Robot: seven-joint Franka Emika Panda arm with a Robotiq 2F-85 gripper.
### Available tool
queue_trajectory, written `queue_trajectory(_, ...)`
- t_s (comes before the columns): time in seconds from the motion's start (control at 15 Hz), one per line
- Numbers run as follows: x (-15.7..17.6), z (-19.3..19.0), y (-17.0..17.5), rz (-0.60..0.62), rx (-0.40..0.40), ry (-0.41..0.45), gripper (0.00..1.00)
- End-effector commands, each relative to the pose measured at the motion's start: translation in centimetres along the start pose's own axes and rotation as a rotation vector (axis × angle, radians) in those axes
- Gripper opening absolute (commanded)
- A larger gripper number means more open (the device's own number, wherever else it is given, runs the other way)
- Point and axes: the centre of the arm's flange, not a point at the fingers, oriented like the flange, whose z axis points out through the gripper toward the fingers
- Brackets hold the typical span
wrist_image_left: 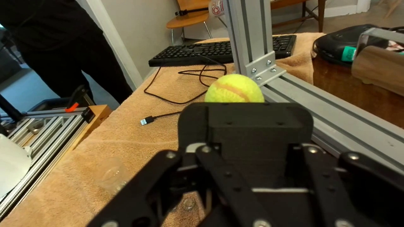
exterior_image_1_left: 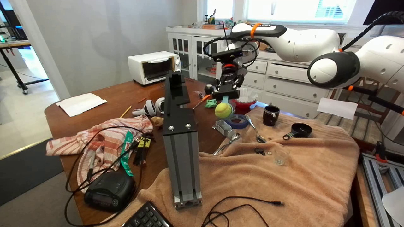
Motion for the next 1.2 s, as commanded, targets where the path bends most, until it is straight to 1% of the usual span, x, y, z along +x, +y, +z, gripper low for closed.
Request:
queue_trajectory(0.0, 0.0, 0.1, -0.1, 0.001, -0.002, -0.001, 0.22)
queue_trajectory(0.07, 0.2, -0.3, -0.3, 0.007, 0.006, 0.001, 0.22)
queue_trajectory(0.13, 0.4, -1.2, -0.6, 0.013, -0.002, 0.006, 0.22)
queue_trajectory(0.27, 0.9, -2.9, -0.8, 0.044, -0.01, -0.009, 0.22)
queue_trajectory(0.53, 2.0, -5.6, -0.2, 0.082, 0.034, -0.032, 0.22)
queue_trajectory(0.8, 3.4, -9.4, 1.3, 0.122, 0.109, -0.052, 0.22)
queue_trajectory(0.93, 4.2, -11.5, 2.4, 0.151, 0.159, -0.059, 0.22)
queue_trajectory(1.07, 5.1, -13.1, 3.1, 0.187, 0.231, -0.064, 0.22)
queue_trajectory(1.13, 5.1, -8.3, 5.9, 0.147, 0.179, -0.039, 0.47)
